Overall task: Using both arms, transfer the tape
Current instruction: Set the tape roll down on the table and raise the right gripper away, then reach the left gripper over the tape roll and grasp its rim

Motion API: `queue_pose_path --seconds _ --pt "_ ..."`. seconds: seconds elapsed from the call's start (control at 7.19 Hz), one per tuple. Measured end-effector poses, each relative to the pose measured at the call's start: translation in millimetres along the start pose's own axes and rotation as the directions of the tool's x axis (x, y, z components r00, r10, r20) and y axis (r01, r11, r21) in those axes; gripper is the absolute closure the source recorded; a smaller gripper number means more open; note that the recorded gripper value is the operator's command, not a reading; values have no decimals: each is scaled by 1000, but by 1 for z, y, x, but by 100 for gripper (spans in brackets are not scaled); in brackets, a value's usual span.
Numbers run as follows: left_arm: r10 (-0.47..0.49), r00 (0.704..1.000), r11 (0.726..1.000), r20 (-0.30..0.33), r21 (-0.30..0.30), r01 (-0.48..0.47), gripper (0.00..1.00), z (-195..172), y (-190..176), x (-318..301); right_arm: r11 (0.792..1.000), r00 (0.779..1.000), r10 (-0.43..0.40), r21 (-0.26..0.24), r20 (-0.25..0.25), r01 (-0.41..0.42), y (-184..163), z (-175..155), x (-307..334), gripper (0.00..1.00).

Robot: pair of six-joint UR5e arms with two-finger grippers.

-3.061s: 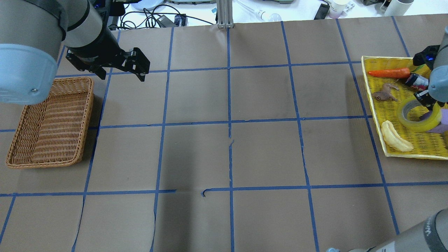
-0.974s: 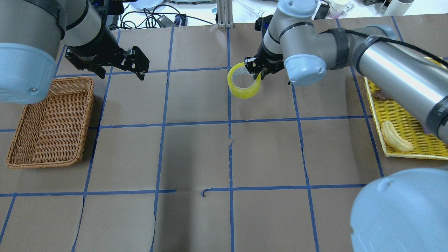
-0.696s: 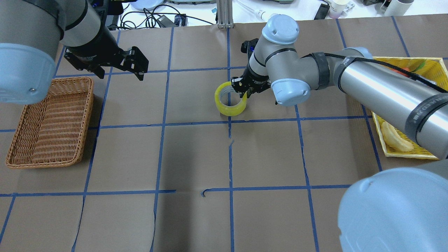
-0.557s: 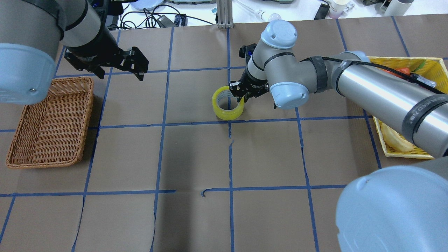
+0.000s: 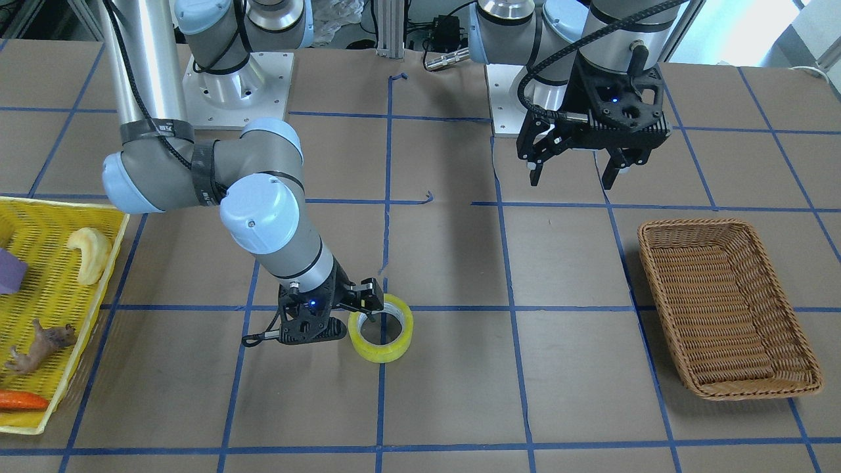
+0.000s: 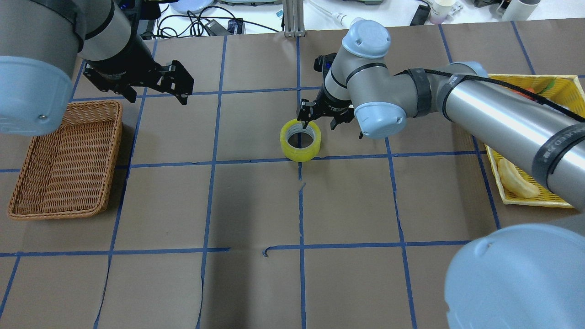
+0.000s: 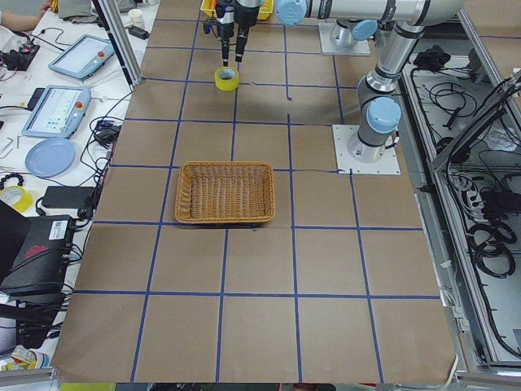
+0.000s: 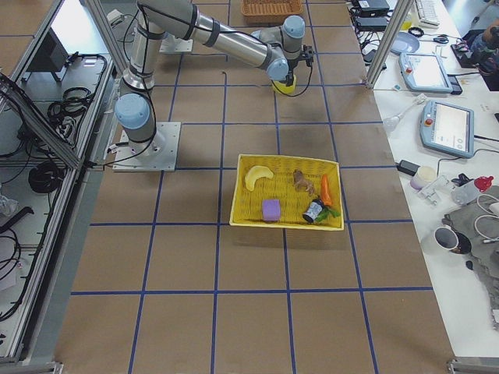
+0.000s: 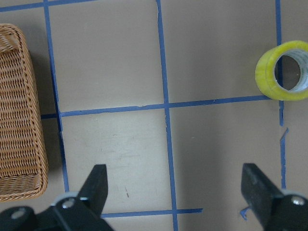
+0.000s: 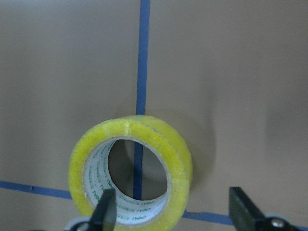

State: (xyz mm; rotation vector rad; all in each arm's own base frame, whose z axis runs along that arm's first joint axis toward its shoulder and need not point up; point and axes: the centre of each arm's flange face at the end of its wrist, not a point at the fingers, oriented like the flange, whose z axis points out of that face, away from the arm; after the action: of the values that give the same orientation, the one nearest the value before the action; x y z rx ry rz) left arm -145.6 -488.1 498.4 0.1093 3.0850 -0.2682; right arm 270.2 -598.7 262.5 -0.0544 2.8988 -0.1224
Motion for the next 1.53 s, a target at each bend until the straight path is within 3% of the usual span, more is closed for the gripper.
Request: queue_pose_path --seconds 0.42,0.7,0.83,1.11,1.53 --pt "5 1000 1000 21 8 -5 0 0 -11 -6 996 991 85 9 -99 -85 -18 -129 33 0" --pt "-49 998 999 26 -2 49 0 13 -39 -13 995 981 95 41 -170 -90 2 -207 36 0" --pt "-87 996 996 16 -15 87 0 28 -56 -12 995 981 85 70 -176 -74 19 -237 30 0" --pt "-146 989 989 -32 -27 145 0 78 -90 4 995 980 71 84 -186 -57 40 -257 25 0" --pt "-176 981 984 -76 -50 173 0 146 -102 105 995 980 69 89 -188 -53 50 -268 24 0"
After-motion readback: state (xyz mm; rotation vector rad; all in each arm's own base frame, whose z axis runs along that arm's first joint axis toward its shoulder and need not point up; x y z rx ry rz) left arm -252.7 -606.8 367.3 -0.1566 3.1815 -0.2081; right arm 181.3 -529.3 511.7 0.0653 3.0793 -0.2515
